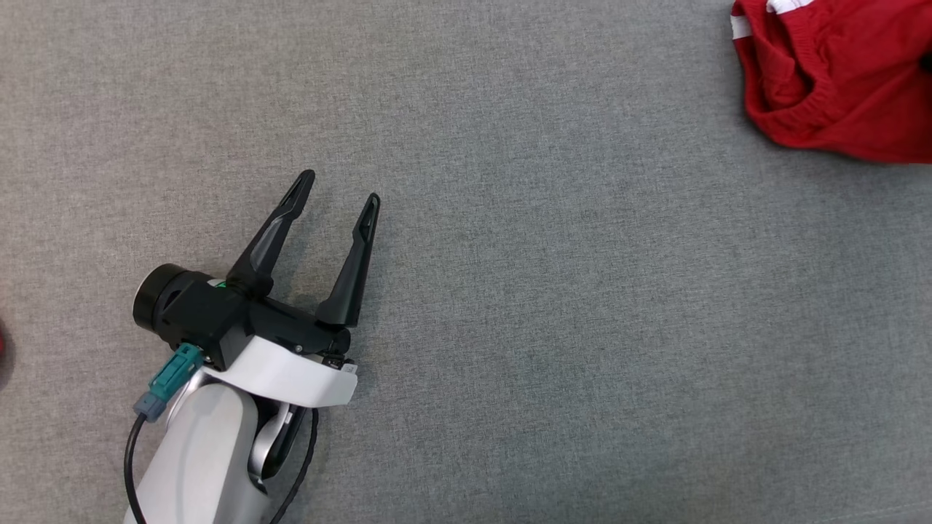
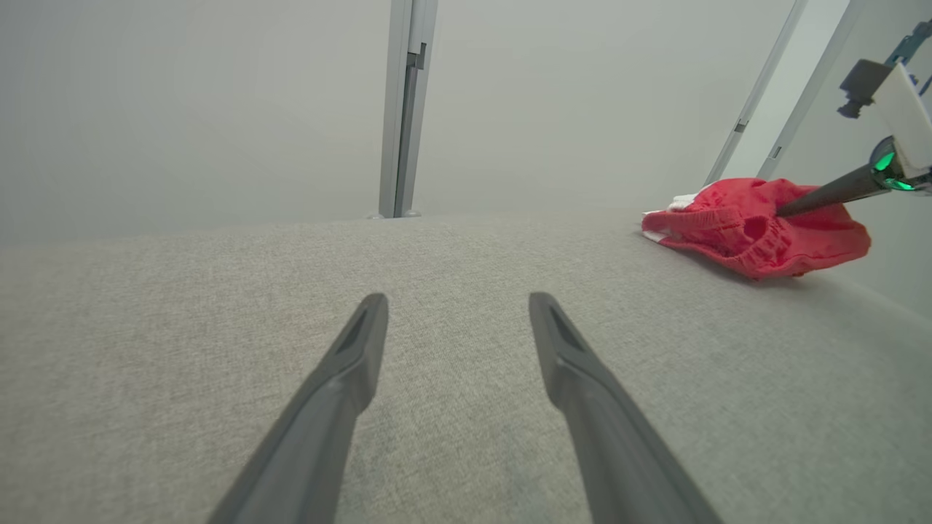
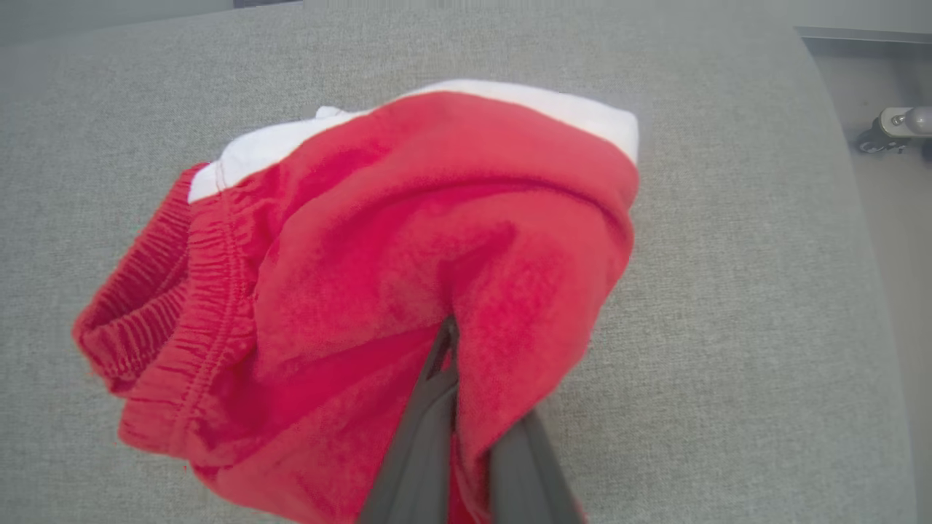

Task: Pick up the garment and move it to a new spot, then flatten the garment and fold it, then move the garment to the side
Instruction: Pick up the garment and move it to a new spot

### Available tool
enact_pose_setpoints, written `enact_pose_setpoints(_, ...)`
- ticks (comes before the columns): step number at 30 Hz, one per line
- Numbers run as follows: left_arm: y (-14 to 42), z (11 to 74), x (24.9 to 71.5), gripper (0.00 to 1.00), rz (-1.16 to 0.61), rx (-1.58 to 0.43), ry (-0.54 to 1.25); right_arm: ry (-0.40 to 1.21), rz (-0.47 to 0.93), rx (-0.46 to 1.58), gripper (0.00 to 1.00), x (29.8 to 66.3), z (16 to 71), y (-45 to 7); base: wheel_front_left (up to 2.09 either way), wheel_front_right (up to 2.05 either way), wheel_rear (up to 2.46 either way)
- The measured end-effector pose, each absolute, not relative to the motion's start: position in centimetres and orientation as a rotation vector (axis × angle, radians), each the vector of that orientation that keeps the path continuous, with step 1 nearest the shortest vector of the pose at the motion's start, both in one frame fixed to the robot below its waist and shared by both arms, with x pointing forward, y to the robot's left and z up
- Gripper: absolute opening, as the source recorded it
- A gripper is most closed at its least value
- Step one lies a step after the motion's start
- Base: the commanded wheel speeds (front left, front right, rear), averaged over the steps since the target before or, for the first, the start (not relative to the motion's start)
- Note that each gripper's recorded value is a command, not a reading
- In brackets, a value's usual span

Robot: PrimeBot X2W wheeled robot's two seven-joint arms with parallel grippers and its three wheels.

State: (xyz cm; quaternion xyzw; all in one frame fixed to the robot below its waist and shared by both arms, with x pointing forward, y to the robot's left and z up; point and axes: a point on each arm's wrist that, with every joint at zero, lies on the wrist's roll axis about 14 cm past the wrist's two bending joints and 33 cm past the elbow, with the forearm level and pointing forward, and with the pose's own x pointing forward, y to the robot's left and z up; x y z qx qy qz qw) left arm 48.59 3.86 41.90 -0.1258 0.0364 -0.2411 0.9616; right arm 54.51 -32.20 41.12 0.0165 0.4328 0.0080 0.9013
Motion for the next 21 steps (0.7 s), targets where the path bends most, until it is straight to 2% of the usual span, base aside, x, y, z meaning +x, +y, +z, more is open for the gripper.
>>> enact_pose_setpoints(1,3.9,42.0,48.6,1.00,-0.489,-0.254,0.072,0.891,0.014,0.037,1.00,54.6,41.2,-32.2,0.00,0.00,0.00)
enact_pose_setpoints(9,3.6,43.3,48.2,1.00,-0.495,-0.254,0.051,0.890,0.007,-0.024,1.00,53.5,42.4,-32.4,0.00,0.00,0.00)
enact_pose_setpoints(15,3.6,45.1,46.9,1.00,-0.493,-0.253,0.030,0.851,0.009,-0.127,1.00,51.8,45.4,-33.2,0.00,0.00,0.00)
enact_pose_setpoints(21,3.5,47.6,45.2,1.00,-0.493,-0.254,-0.011,0.699,0.022,-0.192,1.00,50.4,51.0,-33.8,0.00,0.00,0.00)
